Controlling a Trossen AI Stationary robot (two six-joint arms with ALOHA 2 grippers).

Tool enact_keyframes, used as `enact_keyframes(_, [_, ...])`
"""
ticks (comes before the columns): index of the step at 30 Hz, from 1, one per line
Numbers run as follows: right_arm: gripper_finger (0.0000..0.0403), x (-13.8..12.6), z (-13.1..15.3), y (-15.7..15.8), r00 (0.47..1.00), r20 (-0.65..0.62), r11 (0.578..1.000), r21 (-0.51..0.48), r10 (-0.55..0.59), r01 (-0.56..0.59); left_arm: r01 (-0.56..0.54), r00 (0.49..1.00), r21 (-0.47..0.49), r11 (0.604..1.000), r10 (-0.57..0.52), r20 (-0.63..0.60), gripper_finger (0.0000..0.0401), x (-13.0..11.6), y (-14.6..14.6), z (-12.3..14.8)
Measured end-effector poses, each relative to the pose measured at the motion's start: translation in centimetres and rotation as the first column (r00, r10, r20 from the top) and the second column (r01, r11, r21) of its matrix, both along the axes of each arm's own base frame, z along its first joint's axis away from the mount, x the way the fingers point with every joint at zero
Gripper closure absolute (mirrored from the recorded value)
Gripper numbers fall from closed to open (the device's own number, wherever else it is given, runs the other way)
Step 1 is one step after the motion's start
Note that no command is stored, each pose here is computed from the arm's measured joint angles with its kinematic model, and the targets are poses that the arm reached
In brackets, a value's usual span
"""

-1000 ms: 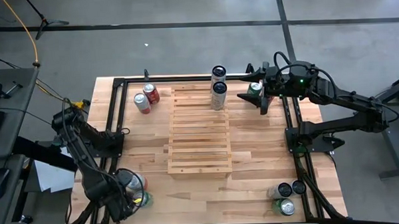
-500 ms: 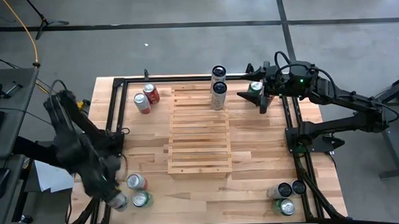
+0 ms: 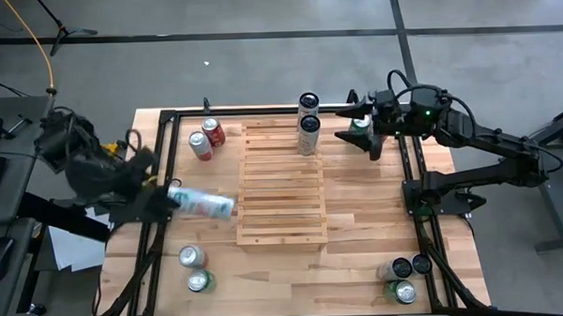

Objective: Place canned beverage on shelf
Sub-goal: Put the white pink soda can on the shelf

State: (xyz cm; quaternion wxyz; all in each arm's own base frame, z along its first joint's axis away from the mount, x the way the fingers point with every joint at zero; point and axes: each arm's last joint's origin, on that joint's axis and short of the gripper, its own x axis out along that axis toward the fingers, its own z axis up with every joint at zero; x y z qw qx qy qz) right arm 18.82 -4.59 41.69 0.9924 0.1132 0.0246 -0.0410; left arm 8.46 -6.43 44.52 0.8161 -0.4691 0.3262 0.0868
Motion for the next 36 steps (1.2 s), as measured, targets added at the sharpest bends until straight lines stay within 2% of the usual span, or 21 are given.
enact_keyframes(2, [0.0091, 0.4, 0.5, 0.0, 0.997, 0.061, 0.998, 0.044, 0.047, -0.049, -0.009, 1.0, 0.126, 0.992, 0.006, 0.03, 0.0167, 0.6, 0.5, 0.0])
enact_keyframes(4, [0.0091, 0.9, 1.1, 0.0, 0.987, 0.139, 0.992, 0.083, 0.085, -0.097, -0.014, 0.999, 0.253, 0.967, 0.002, 0.049, 0.0167, 1.5, 0.9, 0.0])
enact_keyframes(6, [0.0091, 1.6, 1.5, -0.1, 0.972, 0.209, 0.979, 0.145, 0.112, -0.144, -0.018, 0.998, 0.387, 0.922, -0.01, 0.069, 0.0167, 2.6, 1.2, 0.1])
enact_keyframes(8, [0.0091, 2.5, 1.7, -0.3, 0.957, 0.264, 0.951, 0.245, 0.123, -0.19, -0.029, 0.994, 0.52, 0.854, -0.03, 0.104, 0.0167, 4.0, 1.5, 0.4])
enact_keyframes(10, [0.0091, 3.4, 1.6, -0.5, 0.945, 0.298, 0.904, 0.351, 0.138, -0.243, -0.028, 0.989, 0.646, 0.763, -0.073, 0.129, 0.0167, 5.6, 1.6, 0.9])
enact_keyframes(12, [0.0091, 4.3, 1.4, -0.7, 0.937, 0.318, 0.858, 0.433, 0.143, -0.277, -0.028, 0.981, 0.762, 0.647, -0.129, 0.145, 0.0167, 7.3, 1.8, 1.4])
enact_keyframes(15, [0.0091, 5.2, 1.0, -0.8, 0.932, 0.316, 0.806, 0.497, 0.176, -0.321, -0.048, 0.965, 0.885, 0.462, -0.206, 0.16, 0.0167, 9.6, 2.1, 2.4])
enact_keyframes(19, [0.0091, 5.5, 0.8, -0.8, 0.932, 0.313, 0.788, 0.519, 0.186, -0.331, -0.116, 0.947, 0.963, 0.245, -0.265, 0.182, 0.0167, 11.4, 2.6, 3.8])
enact_keyframes(21, [0.0091, 5.5, 0.8, -0.7, 0.931, 0.314, 0.786, 0.521, 0.185, -0.331, -0.124, 0.947, 0.979, 0.164, -0.274, 0.166, 0.0167, 11.7, 2.8, 4.1])
enact_keyframes(22, [0.0091, 5.6, 0.8, -0.6, 0.931, 0.316, 0.787, 0.522, 0.18, -0.329, -0.123, 0.949, 0.983, 0.136, -0.275, 0.157, 0.0167, 11.8, 2.9, 4.2])
enact_keyframes(24, [0.0091, 5.6, 1.0, -0.3, 0.927, 0.331, 0.791, 0.513, 0.176, -0.334, -0.118, 0.95, 0.987, 0.111, -0.275, 0.145, 0.0167, 12.2, 3.2, 4.1])
enact_keyframes(25, [0.0091, 5.7, 1.0, 0.0, 0.925, 0.339, 0.799, 0.501, 0.173, -0.333, -0.117, 0.95, 0.987, 0.114, -0.278, 0.144, 0.0167, 12.3, 3.3, 4.1])
enact_keyframes(27, [0.0091, 6.0, 1.0, 0.4, 0.922, 0.348, 0.819, 0.47, 0.17, -0.328, -0.117, 0.948, 0.983, 0.144, -0.28, 0.154, 0.0167, 12.4, 3.7, 4.0])
enact_keyframes(31, [0.0091, 6.6, 0.8, 1.1, 0.927, 0.349, 0.867, 0.41, 0.138, -0.284, -0.145, 0.931, 0.96, 0.241, -0.295, 0.214, 0.0167, 12.6, 4.2, 4.1])
enact_keyframes(34, [0.0091, 7.2, 0.5, 1.2, 0.935, 0.34, 0.891, 0.387, 0.102, -0.238, -0.147, 0.926, 0.95, 0.277, -0.298, 0.23, 0.0167, 12.6, 4.4, 4.0])
enact_keyframes(36, [0.0091, 7.4, 0.3, 1.1, 0.937, 0.338, 0.895, 0.387, 0.085, -0.221, -0.145, 0.926, 0.949, 0.28, -0.299, 0.229, 0.0167, 12.6, 4.4, 4.0])
